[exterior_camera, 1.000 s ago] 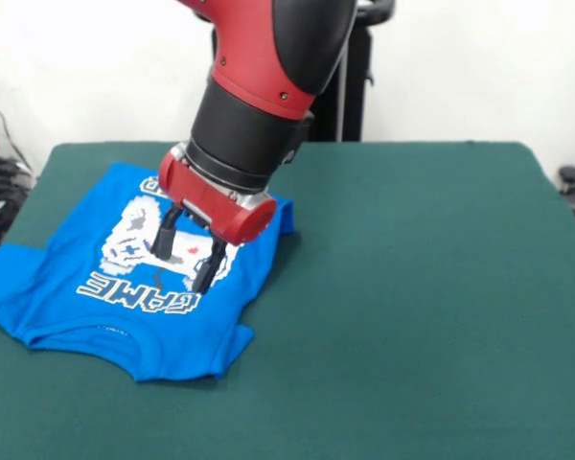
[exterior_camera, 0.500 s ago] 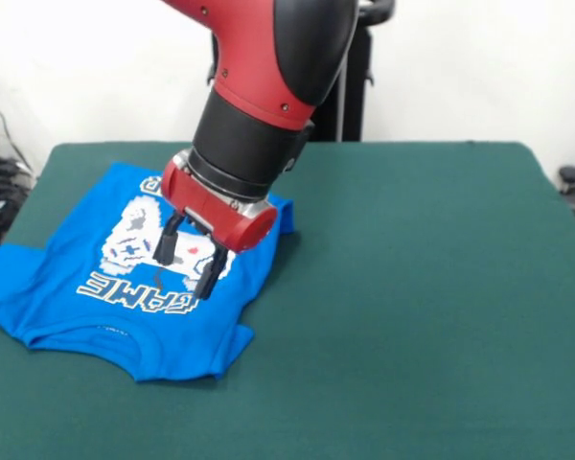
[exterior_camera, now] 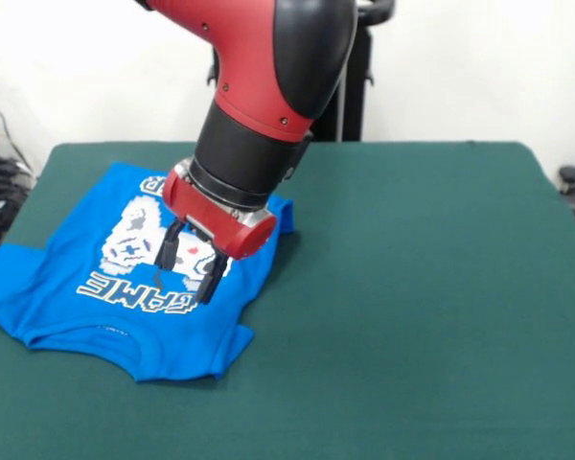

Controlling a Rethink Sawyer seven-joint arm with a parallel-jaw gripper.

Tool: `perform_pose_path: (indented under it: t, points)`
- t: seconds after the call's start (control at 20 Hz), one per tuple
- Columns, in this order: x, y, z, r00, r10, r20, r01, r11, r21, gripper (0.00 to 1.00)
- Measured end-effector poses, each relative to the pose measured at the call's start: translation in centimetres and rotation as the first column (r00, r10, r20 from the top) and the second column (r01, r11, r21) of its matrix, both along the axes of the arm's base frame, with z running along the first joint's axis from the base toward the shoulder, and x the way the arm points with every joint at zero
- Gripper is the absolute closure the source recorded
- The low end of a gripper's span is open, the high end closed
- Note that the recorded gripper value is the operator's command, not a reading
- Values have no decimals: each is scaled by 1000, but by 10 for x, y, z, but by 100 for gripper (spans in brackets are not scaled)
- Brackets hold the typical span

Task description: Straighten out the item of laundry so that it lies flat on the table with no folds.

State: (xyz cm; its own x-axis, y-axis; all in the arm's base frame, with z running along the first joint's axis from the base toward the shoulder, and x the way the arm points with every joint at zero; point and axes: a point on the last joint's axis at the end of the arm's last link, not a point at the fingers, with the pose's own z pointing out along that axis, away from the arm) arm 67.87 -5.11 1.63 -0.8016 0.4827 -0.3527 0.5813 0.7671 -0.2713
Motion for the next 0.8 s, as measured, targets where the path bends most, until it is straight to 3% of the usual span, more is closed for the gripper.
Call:
perform_pose_path:
  t: [0.8]
  points:
    - [4,0,2,1000,3,7,-3,1000,0,0]
